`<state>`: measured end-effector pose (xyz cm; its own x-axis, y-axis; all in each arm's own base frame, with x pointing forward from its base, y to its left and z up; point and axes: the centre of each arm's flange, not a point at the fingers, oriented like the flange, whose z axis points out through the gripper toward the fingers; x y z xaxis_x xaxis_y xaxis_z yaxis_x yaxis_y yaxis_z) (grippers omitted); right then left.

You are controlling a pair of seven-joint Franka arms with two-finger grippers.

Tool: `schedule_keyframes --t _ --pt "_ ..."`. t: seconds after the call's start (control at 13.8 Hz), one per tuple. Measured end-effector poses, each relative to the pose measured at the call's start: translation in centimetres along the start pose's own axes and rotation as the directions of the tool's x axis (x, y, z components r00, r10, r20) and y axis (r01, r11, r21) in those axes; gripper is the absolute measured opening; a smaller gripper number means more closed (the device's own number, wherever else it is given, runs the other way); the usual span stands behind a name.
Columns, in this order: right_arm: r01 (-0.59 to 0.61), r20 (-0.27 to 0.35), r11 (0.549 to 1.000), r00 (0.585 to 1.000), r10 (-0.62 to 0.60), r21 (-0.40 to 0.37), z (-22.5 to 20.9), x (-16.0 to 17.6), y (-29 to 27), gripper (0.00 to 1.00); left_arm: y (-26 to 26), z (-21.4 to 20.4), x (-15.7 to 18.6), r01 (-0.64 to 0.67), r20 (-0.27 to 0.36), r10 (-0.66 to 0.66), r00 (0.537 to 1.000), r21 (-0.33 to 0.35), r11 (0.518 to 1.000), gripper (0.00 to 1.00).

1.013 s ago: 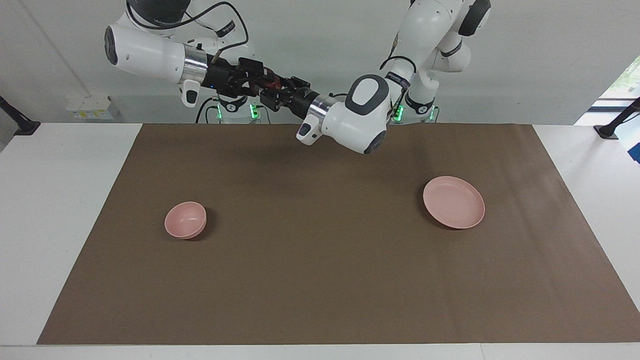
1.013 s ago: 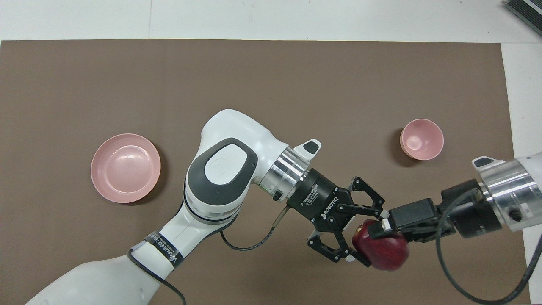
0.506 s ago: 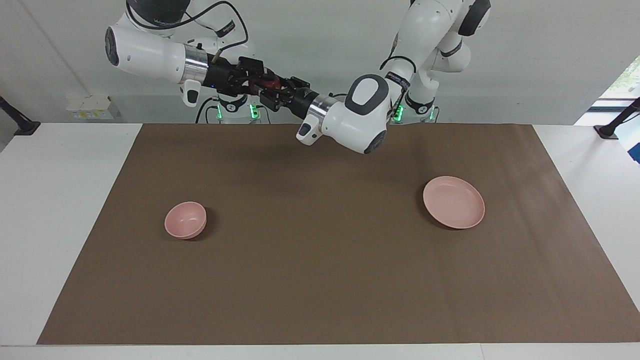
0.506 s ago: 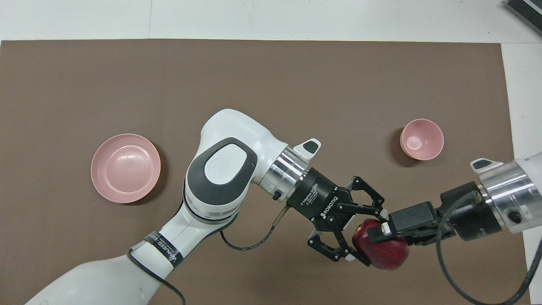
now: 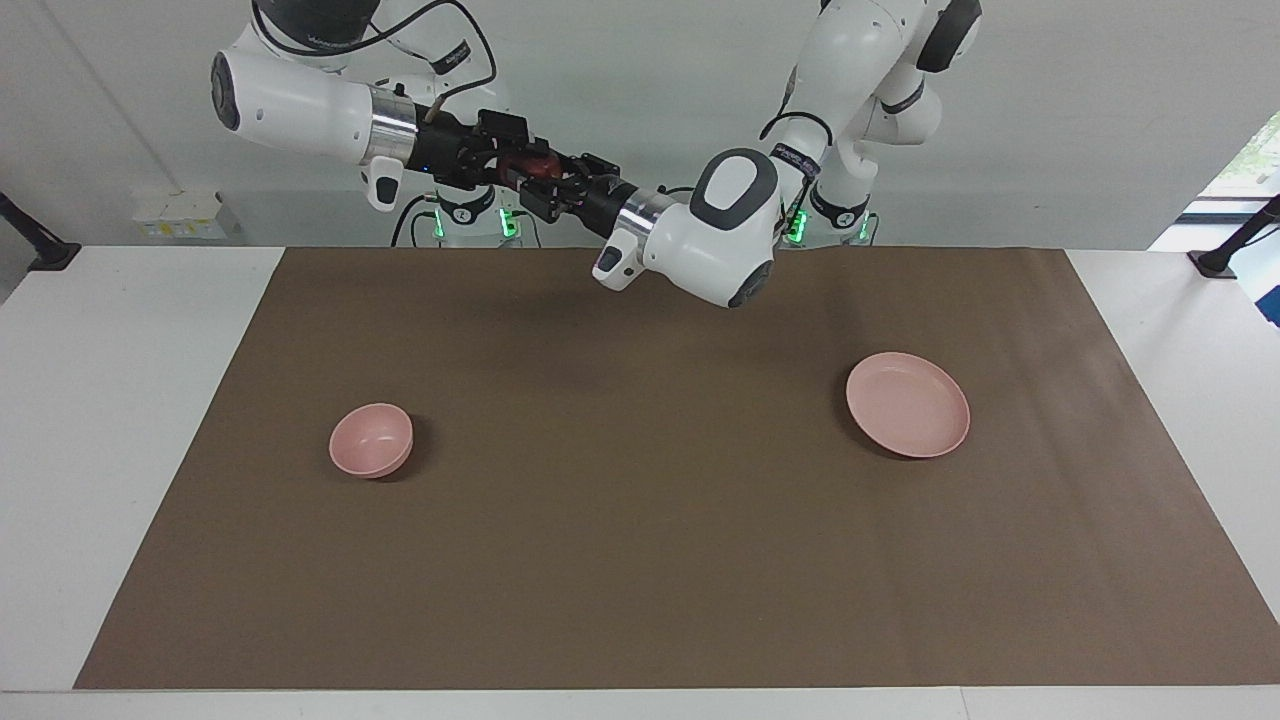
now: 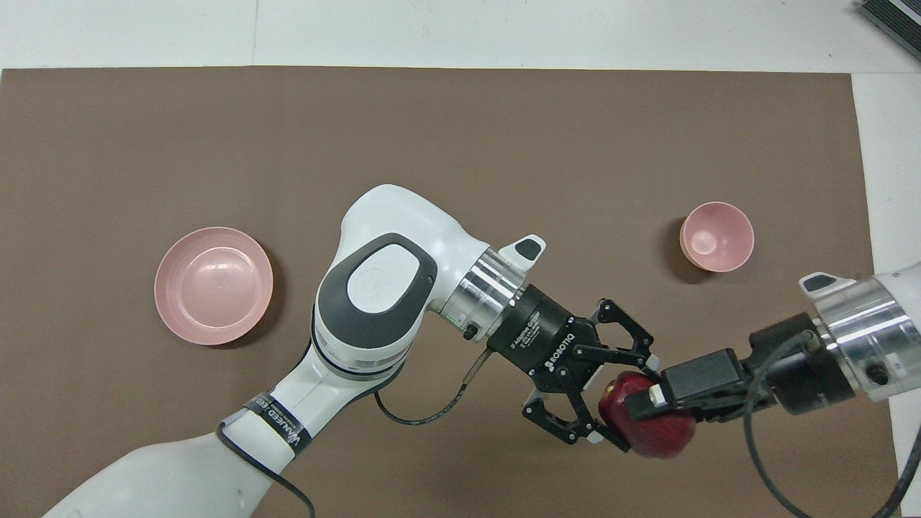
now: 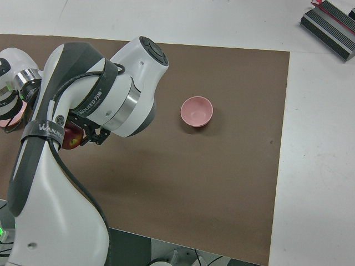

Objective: Move apple from plate to bowl
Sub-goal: 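Grasp the apple with the right gripper beside the left gripper, then open the left gripper and withdraw it while the right gripper carries the apple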

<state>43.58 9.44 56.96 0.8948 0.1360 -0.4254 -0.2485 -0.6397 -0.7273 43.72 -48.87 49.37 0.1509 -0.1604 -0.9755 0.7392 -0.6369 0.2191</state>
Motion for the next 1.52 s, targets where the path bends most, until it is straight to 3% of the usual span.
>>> schedule_keyframes --t 0.36,0.58,0.65,0.72,0.87,1.3,1.52 --pt "-0.02 -0.005 1.0 1.0 0.02 -0.015 -0.1 -0.2 0.1 0.87 -0.1 0.1 0.1 0.002 -0.003 -0.002 1.0 0.004 1.0 0.73" --pt "-0.046 -0.009 0.999 0.999 0.046 -0.029 -0.1 -0.2 0.1 0.87 -0.1 0.2 0.3 0.002 -0.004 -0.002 1.0 0.005 1.0 0.73" --pt "-0.051 -0.011 0.998 0.999 0.051 -0.038 0.0 -0.2 0.1 0.87 0.0 0.4 0.3 -0.002 -0.017 0.002 1.0 0.003 1.0 0.79" --pt "-0.057 -0.016 0.997 0.998 0.056 -0.056 -0.1 -0.1 0.4 0.87 0.1 0.8 0.4 -0.008 -0.044 0.007 0.999 -0.001 1.0 0.79" --pt "-0.066 -0.025 0.993 0.998 0.064 -0.101 -0.1 0.2 0.8 0.87 0.5 1.3 0.7 -0.014 -0.087 0.012 0.996 -0.027 1.0 0.99" --pt "-0.006 -0.068 0.968 0.998 -0.011 -0.249 -1.1 1.0 2.6 0.86 0.1 -3.5 2.9 -0.062 -0.294 0.067 0.953 0.026 0.998 1.0" --pt "0.029 -0.114 0.927 0.99 -0.077 -0.373 -2.4 1.6 4.1 0.86 -0.5 -8.6 4.5 -0.145 -0.443 0.178 0.879 0.109 0.984 1.0"
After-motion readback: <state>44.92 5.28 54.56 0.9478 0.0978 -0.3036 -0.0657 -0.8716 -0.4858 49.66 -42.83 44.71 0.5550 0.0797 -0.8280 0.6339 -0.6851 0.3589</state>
